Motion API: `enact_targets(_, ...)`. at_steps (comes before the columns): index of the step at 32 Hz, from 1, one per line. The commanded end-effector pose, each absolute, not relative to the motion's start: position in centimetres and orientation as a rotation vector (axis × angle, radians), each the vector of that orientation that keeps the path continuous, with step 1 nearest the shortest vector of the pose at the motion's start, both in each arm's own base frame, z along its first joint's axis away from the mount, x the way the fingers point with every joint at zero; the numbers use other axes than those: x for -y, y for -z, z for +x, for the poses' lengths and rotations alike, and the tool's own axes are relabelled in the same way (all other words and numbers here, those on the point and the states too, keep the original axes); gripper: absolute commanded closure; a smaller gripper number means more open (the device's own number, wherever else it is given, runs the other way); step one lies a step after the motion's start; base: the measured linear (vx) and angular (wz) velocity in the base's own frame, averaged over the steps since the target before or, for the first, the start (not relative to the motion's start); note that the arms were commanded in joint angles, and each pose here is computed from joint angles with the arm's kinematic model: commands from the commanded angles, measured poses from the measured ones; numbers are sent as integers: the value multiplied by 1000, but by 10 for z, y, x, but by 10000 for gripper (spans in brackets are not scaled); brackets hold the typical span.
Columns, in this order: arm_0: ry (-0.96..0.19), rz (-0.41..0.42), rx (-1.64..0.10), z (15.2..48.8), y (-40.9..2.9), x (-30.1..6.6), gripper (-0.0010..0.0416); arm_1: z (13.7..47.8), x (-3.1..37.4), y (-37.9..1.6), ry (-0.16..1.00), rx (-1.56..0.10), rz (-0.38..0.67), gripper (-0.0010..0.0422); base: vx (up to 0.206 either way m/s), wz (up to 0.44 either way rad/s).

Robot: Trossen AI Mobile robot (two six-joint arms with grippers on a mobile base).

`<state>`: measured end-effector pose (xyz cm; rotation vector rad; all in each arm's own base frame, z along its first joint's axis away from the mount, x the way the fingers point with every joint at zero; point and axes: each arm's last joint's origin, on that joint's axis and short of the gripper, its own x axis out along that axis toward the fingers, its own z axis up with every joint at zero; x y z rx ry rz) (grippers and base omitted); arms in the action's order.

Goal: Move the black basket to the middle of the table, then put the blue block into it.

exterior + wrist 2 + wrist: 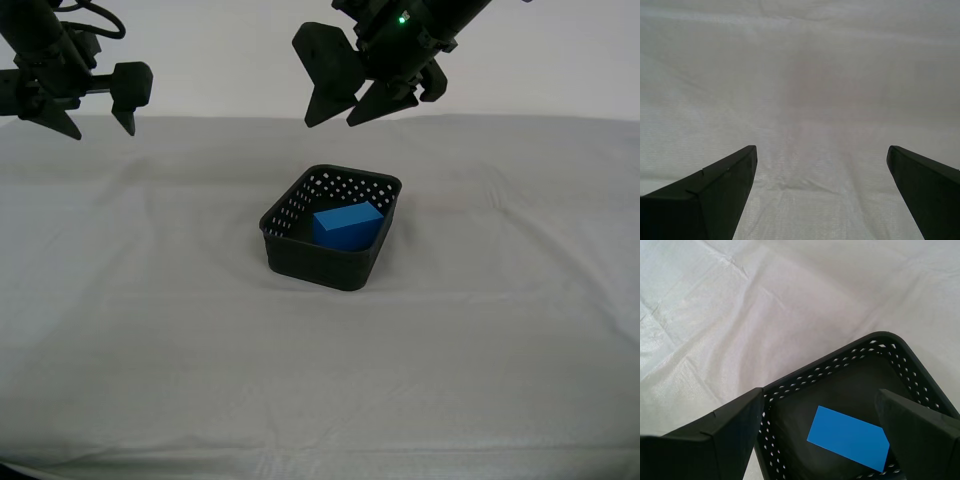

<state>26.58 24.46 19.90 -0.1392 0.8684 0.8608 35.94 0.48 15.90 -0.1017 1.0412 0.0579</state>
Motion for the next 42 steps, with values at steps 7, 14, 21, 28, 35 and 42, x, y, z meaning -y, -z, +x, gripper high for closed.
enact_targets(7, -861, -140, -865, 266, -200, -245, 51, 360, -5, -160, -56, -1036, -98, 53, 0, 0)
enact_targets(14, -861, -140, -864, 266, -200, -245, 48, 360, -5, -160, -55, -1036, -98, 53, 0, 0)
enact_targets(21, -862, -139, -863, 266, -200, -245, 49, 360, -5, -160, -56, -1036, -98, 53, 0, 0)
enact_targets(28, -862, -139, -863, 266, -200, -245, 48, 360, -5, -160, -56, -1036, -98, 53, 0, 0)
enact_targets(35, -862, -139, -863, 266, -200, -245, 47, 360, -5, -160, -56, -1036, -98, 53, 0, 0)
enact_targets(42, -862, -139, -863, 266, -200, -245, 48, 360, -5, -160, -56, -1036, -98, 53, 0, 0)
